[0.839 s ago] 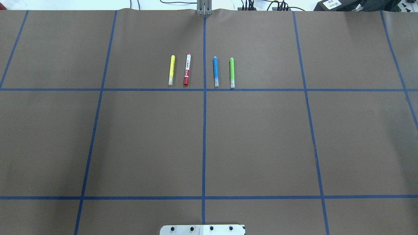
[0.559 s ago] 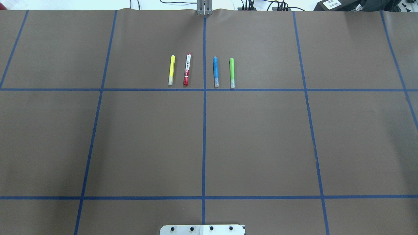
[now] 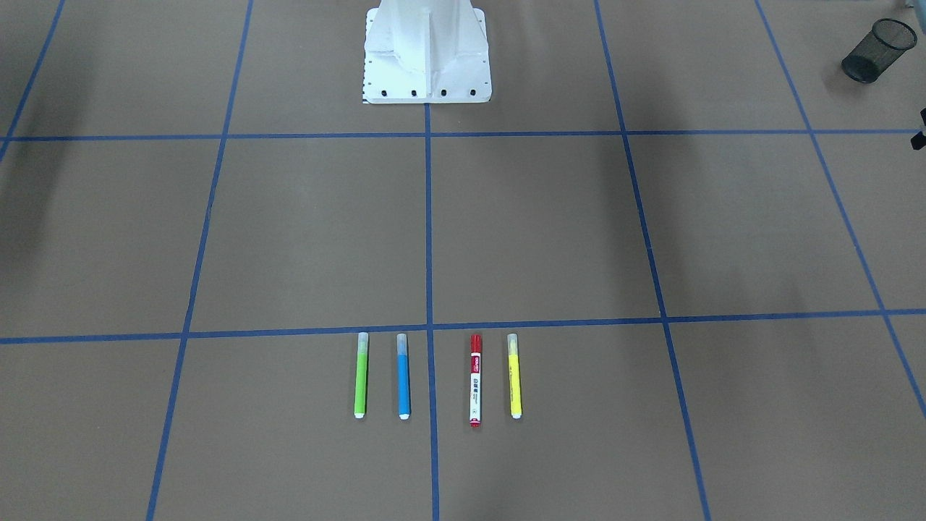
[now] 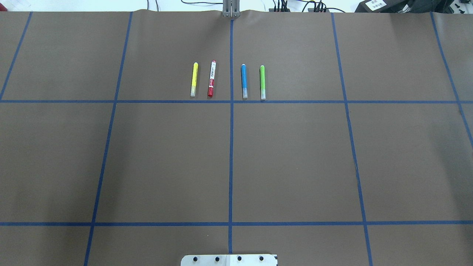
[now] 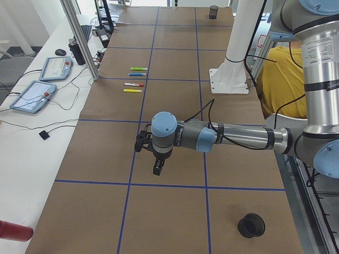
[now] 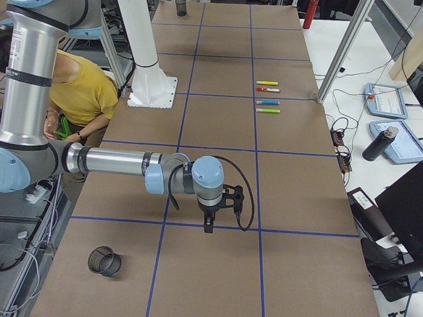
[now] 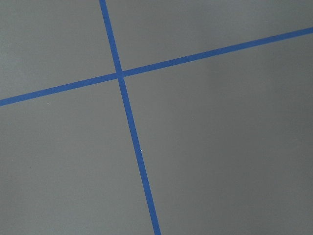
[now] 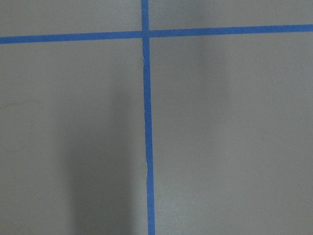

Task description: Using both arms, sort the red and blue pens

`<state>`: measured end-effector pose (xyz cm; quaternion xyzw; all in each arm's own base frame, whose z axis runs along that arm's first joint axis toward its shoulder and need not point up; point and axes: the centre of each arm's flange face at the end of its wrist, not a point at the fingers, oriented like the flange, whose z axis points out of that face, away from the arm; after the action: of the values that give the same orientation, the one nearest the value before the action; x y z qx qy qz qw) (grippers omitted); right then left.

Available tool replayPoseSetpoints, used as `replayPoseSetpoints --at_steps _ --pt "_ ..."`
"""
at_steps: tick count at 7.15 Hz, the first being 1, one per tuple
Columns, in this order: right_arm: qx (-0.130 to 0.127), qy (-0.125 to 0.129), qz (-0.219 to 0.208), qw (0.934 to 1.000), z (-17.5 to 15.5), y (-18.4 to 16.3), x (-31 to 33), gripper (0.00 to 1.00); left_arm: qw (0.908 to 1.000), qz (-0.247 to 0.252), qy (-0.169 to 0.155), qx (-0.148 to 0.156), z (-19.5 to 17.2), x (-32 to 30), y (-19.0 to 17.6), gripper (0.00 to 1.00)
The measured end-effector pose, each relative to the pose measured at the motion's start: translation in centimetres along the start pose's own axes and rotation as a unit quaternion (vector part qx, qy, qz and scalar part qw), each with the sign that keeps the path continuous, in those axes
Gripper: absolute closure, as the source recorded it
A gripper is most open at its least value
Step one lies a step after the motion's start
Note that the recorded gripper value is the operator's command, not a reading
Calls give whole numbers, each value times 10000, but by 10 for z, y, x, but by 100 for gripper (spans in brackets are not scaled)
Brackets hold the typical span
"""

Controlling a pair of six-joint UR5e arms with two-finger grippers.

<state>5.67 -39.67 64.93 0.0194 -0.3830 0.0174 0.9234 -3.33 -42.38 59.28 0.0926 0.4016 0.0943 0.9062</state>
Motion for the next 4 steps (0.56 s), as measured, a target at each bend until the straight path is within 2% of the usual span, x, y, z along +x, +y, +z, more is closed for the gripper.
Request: replayPoseSetpoints --at_steps 2,4 --pt "403 -175 -392 9983 -16 -23 -21 0 9996 201 -6 199 -13 12 -32 0" --pt "777 -256 -832 9932 -25 -35 -33 0 9974 516 8 494 -33 33 -79 0"
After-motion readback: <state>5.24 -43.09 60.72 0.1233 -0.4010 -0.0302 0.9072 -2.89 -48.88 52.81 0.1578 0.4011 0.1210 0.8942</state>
